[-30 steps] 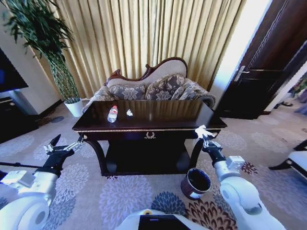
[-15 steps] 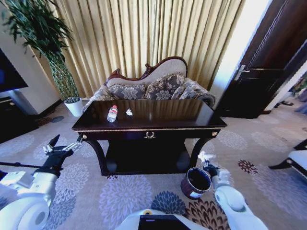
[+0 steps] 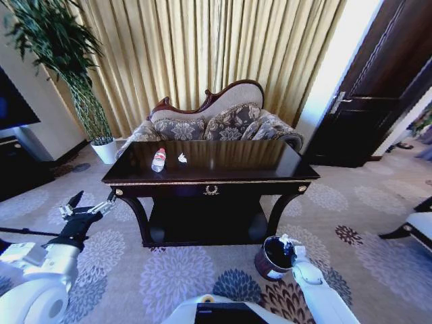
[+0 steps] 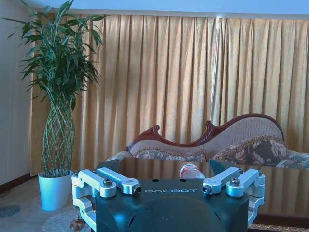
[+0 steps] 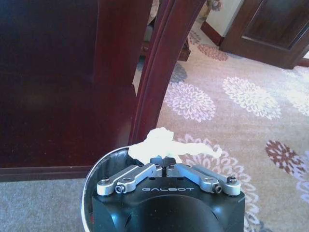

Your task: Move to the front of the table and place the trash on the table into the trash bin.

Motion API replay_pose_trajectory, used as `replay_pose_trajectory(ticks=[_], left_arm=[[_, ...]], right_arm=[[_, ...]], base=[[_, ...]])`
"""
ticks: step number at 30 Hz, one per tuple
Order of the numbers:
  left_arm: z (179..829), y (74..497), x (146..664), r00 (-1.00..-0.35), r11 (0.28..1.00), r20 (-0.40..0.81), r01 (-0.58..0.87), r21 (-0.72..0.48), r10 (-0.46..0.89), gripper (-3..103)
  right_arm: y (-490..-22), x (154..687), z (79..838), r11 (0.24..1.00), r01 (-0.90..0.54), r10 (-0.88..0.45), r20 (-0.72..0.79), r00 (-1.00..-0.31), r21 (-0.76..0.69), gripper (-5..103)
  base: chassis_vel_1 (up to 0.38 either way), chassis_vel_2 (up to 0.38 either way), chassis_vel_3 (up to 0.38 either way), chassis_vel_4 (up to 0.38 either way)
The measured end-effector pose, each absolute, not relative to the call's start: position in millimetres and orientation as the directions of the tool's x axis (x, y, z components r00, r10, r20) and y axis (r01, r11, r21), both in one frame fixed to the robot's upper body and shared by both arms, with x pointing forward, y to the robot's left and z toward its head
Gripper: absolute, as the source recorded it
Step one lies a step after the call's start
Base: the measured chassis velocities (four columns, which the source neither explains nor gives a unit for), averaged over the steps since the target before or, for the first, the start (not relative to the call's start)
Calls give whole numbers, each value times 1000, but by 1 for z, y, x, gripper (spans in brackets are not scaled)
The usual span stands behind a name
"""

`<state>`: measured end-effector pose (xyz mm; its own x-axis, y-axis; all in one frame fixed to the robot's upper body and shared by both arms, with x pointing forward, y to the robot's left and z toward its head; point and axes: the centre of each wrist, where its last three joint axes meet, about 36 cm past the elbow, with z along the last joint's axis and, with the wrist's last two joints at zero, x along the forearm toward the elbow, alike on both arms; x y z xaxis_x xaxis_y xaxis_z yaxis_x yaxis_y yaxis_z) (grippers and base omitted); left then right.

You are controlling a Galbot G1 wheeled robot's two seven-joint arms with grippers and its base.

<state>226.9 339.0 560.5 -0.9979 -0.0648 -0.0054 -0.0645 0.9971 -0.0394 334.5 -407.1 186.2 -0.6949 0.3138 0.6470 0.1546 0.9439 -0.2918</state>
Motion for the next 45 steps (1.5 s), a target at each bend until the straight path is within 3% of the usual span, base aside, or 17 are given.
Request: replay_pose_trajectory(ticks=[2, 5, 8, 10, 11, 19, 21, 22, 24, 26, 28, 32, 45], left_arm=[[560, 339, 227, -998, 997, -4, -63, -38, -63, 100], [561, 339, 227, -998, 997, -4, -62, -36, -63, 100], [561, 340, 227, -998, 997, -5, -63, -33, -63, 100], [561, 340, 227, -998, 997, -5, -63, -32, -64, 100], [561, 340, 226, -998, 997, -4, -64, -33, -64, 100], [560, 340, 225, -998, 997, -5, -68, -34, -68, 100], [560, 340, 225, -998, 997, -5, -68, -33, -68, 100], [560, 340, 225, -998, 997, -5, -68, -33, -68, 100], [559, 339, 225, -998, 997, -4, -68, -33, -68, 100], [559, 339, 225, -998, 997, -2, -68, -33, -69, 100], [558, 339, 225, -998, 997, 0, -69, -33, -69, 100], [558, 338, 225, -998, 997, -1, -68, -33, -68, 100], [559, 339, 225, -998, 997, -3, -70, -34, -70, 100]], right_arm=[[-405, 334, 184, 944, 153, 313, 649, -693, -291, -3], [-401, 334, 182, 942, 141, 313, 649, -693, -304, 7], [-401, 333, 181, 933, 115, 320, 637, -701, -342, 23], [-402, 332, 180, 930, 110, 322, 633, -704, -350, 23], [-403, 331, 180, 928, 109, 324, 631, -705, -355, 34], [-407, 332, 181, 926, 116, 332, 627, -705, -359, 57], [-406, 332, 183, 928, 121, 329, 625, -708, -351, 68], [-406, 332, 183, 928, 121, 329, 625, -708, -351, 68], [-404, 331, 184, 932, 127, 324, 624, -711, -339, 83], [-403, 331, 185, 934, 129, 322, 624, -712, -335, 83], [-403, 330, 185, 935, 131, 320, 625, -712, -330, 94], [-404, 330, 186, 935, 135, 323, 624, -712, -329, 99], [-407, 328, 184, 935, 146, 328, 629, -705, -323, 100]], base=[[0, 0, 0, 0], [0, 0, 0, 0], [0, 0, 0, 0], [0, 0, 0, 0], [0, 0, 0, 0], [0, 0, 0, 0], [0, 0, 0, 0], [0, 0, 0, 0], [0, 0, 0, 0], [0, 0, 0, 0], [0, 0, 0, 0], [0, 0, 0, 0], [0, 0, 0, 0]])
